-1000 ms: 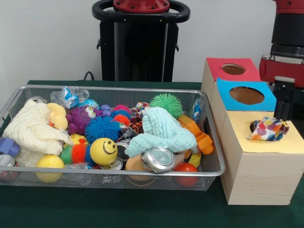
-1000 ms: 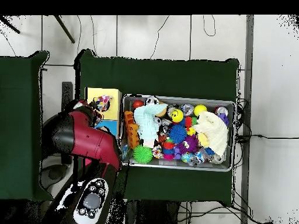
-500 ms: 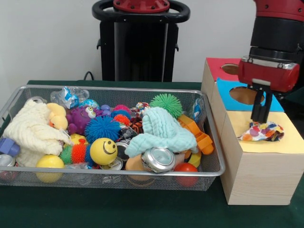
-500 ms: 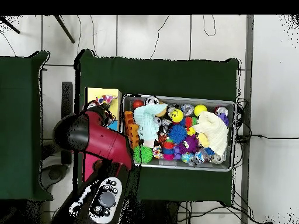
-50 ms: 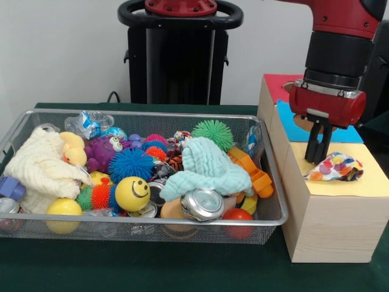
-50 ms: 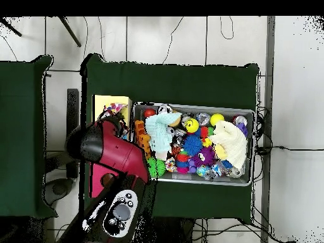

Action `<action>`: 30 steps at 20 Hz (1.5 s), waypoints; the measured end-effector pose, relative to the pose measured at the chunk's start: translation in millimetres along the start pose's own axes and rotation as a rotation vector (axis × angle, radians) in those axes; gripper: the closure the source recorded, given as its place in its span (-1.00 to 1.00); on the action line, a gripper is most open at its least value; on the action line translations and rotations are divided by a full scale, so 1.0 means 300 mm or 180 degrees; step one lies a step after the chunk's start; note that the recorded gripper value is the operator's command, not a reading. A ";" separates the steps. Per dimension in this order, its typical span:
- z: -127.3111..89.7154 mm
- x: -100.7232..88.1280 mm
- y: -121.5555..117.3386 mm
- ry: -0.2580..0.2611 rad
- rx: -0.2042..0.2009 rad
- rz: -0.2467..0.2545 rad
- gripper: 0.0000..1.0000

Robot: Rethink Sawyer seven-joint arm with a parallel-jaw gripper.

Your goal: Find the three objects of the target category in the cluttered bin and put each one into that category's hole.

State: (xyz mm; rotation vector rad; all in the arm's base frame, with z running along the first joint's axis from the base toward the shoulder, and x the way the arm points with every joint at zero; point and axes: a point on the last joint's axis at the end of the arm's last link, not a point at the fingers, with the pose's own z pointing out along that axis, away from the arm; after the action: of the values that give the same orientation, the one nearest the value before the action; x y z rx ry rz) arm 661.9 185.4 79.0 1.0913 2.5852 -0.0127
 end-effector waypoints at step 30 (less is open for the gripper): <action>-0.104 -0.027 0.028 0.0206 -0.0052 0.0061 1.00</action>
State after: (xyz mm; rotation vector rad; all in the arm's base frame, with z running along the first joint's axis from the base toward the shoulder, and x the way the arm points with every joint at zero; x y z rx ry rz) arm 663.6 190.0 112.1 1.1284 2.6270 0.0489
